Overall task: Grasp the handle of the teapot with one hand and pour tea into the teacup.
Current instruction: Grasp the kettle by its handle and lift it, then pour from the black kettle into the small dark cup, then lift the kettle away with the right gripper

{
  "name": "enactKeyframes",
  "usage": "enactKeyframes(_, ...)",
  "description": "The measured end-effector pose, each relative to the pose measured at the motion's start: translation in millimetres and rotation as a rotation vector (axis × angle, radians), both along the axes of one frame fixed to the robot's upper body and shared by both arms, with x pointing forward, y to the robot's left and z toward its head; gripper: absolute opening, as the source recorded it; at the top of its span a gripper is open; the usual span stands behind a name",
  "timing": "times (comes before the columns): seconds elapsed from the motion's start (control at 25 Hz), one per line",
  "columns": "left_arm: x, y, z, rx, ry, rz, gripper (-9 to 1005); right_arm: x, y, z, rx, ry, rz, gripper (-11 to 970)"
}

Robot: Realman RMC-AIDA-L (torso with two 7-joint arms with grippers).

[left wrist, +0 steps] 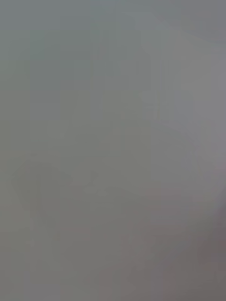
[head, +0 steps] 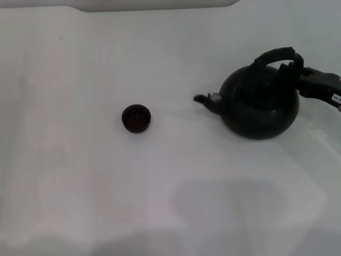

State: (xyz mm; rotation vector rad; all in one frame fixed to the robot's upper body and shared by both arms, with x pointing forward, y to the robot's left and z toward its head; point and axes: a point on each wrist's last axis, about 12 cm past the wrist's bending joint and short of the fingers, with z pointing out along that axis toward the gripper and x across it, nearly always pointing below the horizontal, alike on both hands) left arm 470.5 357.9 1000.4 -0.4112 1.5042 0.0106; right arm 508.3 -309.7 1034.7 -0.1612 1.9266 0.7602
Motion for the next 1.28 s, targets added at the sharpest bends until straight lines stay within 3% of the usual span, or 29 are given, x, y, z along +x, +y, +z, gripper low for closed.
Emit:
enactKeyframes(0.36, -0.9, -0.8, -0.5, -0.001, 0.000, -0.001, 876, 7.4, 2.8, 4.6, 0.023, -0.002, -0.002, 241)
enactKeyframes(0.8, -2.1, -2.3, -0.9, -0.012, -0.004, 0.000, 876, 15.3, 7.5, 15.5, 0.046, -0.026, 0.006, 220)
enactKeyframes(1.28, -1.6, -7.6, -1.6, -0.015, -0.001, -0.028, 877, 52.4, 60.9, 41.6, 0.015, -0.079, 0.101, 220)
